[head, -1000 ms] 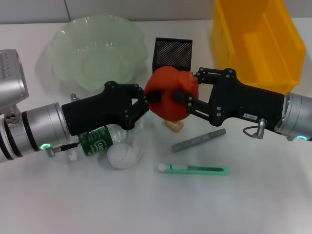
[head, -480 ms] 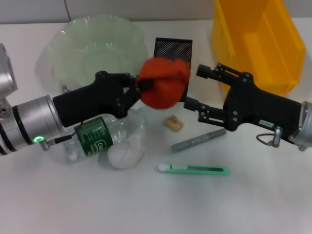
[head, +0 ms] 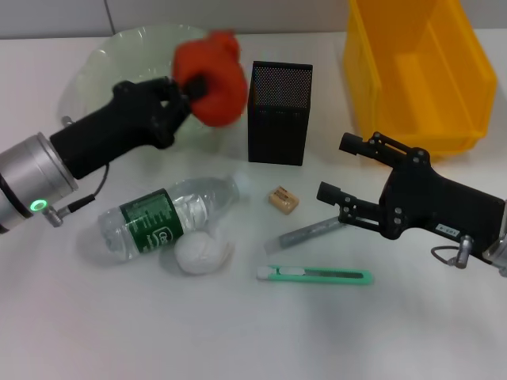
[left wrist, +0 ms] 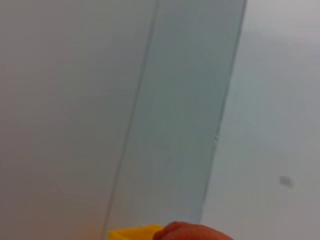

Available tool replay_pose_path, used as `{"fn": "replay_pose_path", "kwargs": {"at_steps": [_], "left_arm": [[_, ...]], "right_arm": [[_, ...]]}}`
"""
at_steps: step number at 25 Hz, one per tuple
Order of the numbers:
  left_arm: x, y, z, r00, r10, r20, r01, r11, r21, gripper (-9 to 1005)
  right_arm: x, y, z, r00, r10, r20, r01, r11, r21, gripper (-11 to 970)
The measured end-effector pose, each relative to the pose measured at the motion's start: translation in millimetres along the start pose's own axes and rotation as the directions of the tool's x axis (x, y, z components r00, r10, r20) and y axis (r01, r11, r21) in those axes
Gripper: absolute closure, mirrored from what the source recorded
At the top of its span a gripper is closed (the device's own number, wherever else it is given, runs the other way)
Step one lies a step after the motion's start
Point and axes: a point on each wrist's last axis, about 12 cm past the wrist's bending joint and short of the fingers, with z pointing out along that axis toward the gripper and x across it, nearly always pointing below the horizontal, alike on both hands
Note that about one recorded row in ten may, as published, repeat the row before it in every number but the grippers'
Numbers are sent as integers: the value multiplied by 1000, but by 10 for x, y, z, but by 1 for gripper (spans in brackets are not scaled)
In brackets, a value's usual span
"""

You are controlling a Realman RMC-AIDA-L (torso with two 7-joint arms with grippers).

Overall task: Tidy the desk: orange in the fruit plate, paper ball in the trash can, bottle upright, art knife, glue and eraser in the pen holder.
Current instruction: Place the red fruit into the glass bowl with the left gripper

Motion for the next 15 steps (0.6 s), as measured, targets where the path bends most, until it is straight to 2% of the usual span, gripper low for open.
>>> {"fn": "replay_pose_path", "kwargs": {"at_steps": [5,15], "left_arm": [[-11,41,-32,999,9,41,-6,998,-57,943],[-5,80,-61,993,93,80,-81,987,-135,942]], "right_arm": [[76,-6,-9,999,19,-40,-17,999,37,182],[206,-22,-19,992,84,-90,-73,990,125,182]]}}
